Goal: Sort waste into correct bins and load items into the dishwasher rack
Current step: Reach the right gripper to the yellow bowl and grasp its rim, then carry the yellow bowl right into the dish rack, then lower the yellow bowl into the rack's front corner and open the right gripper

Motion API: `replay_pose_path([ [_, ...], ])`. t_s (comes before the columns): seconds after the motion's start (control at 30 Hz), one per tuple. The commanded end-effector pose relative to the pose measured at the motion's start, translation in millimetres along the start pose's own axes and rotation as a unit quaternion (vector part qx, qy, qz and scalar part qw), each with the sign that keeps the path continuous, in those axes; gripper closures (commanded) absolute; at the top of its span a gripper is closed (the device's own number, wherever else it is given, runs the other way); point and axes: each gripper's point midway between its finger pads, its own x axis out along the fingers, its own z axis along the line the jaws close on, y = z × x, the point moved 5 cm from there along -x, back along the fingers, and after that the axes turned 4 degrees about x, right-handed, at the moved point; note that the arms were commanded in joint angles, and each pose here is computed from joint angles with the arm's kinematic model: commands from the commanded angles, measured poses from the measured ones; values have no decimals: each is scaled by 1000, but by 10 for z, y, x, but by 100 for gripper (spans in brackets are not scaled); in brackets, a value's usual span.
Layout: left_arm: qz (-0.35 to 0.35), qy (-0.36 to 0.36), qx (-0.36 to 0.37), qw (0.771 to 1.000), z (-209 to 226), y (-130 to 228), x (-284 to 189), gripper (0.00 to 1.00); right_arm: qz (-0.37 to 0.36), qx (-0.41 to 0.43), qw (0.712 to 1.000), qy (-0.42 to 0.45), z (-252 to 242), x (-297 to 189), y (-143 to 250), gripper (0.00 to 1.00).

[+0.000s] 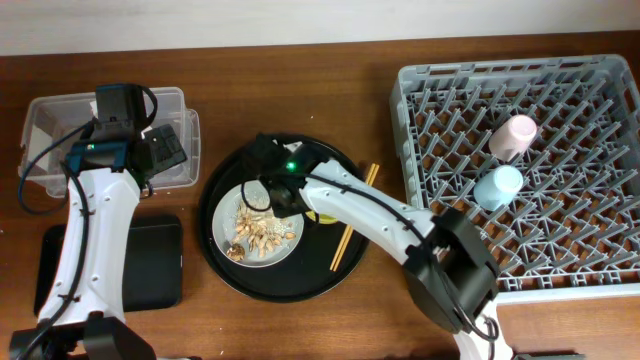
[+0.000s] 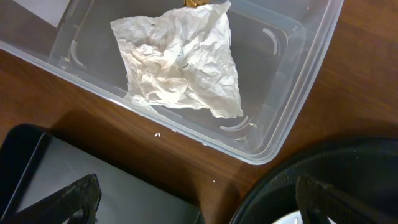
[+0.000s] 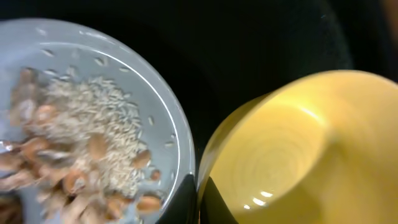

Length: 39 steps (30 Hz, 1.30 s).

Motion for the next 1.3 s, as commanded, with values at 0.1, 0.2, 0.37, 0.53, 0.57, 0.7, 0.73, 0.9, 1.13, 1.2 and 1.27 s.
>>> replay_pose_path([
  [0.1,-8,-1,-6,1000,9,-24,-45,1,-104,107,988,29,-1079,-1350,-523,96],
  [0.2,-8,-1,-6,1000,9,-24,-45,1,-55,170,982,-61,-1961,-1534,-578,96],
  [0.37,-8,-1,-6,1000,9,-24,-45,1,67,259,959,-88,-2724,-1597,-96,96],
  [0.53,-8,-1,-6,1000,9,-24,-45,1,101,248,962,-55,-2767,-1740,183,96],
  [0.57,-8,-1,-6,1000,9,-24,-45,1,95,236,965,-65,-2746,-1790,201,96],
  [0.7,-8,-1,-6,1000,9,-24,-45,1,74,234,967,-67,-2719,-1964,375,96],
  [0.73,-8,-1,-6,1000,9,-24,-45,1,80,226,968,-68,-2711,-1933,428,96],
  [0.9,-8,-1,-6,1000,9,-24,-45,1,97,211,959,-165,-2717,-1532,445,96],
  [1.13,-8,-1,-6,1000,9,-24,-45,1,31,87,883,-460,-2483,-1718,571,96],
  [1.2,-8,-1,-6,1000,9,-24,-45,1,35,128,854,-504,-2485,-1425,696,96],
  [1.27,-8,-1,-6,1000,9,-24,-45,1,39,182,835,-518,-2595,-1146,882,96],
])
